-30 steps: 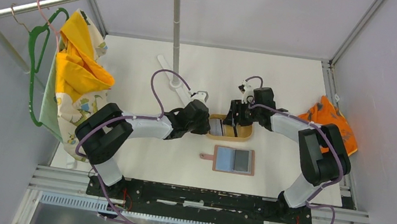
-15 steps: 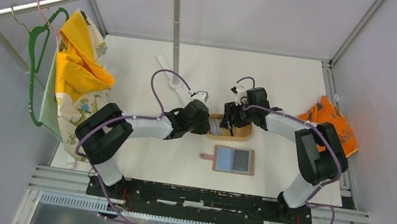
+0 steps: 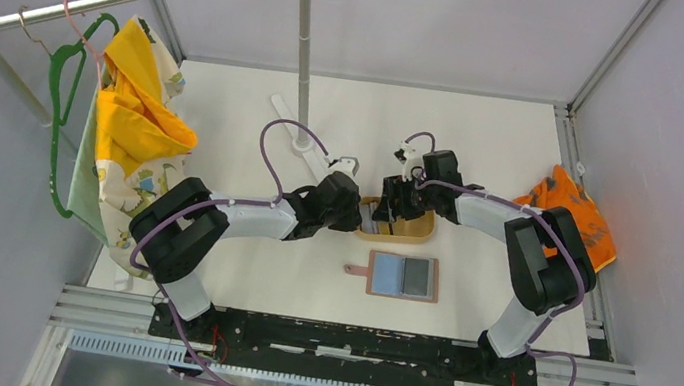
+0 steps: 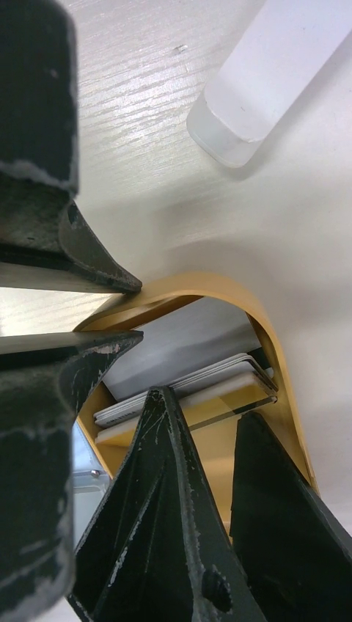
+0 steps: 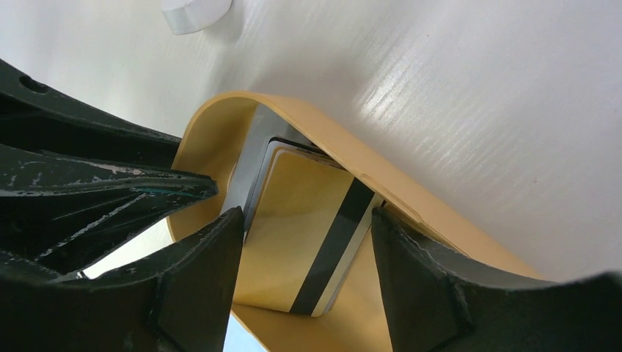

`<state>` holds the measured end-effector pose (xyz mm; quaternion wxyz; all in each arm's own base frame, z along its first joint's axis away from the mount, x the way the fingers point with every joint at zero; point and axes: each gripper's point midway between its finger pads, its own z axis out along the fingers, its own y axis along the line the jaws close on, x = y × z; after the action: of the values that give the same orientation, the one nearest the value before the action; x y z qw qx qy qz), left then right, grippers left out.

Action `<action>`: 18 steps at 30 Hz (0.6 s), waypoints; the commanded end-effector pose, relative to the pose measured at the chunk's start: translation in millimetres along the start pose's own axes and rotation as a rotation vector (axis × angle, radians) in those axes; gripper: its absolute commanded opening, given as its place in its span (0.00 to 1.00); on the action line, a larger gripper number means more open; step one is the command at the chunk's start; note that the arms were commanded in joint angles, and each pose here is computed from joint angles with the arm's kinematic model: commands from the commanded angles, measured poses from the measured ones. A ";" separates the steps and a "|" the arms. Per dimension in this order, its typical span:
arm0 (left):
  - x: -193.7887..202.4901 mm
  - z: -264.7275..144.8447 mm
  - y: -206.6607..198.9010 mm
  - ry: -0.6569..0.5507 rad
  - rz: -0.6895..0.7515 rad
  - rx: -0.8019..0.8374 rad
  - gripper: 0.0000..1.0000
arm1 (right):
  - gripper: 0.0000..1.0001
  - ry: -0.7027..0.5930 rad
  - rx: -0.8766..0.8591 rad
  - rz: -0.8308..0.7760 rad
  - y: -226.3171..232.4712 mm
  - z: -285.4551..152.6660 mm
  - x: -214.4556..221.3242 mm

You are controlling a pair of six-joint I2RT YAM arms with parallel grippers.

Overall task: Put the credit cards into the card holder
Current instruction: Pick up the credit card from the storage box.

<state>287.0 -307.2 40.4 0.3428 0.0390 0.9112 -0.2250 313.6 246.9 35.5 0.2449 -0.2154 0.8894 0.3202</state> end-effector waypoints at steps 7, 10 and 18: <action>-19.4 -0.2 -35.5 -0.038 -0.017 0.128 0.28 | 0.65 0.056 -0.089 -0.008 20.3 8.3 8.4; -19.2 -0.9 -32.8 -0.040 -0.016 0.116 0.28 | 0.60 0.039 -0.107 0.003 20.7 3.0 3.4; -19.6 -2.3 -29.3 -0.042 -0.006 0.100 0.28 | 0.42 -0.002 -0.128 0.093 4.1 -12.4 -0.7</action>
<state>287.1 -307.9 41.0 0.3405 0.0395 0.9112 -0.2286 311.8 244.8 44.1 0.2260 -0.2013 0.8800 0.3662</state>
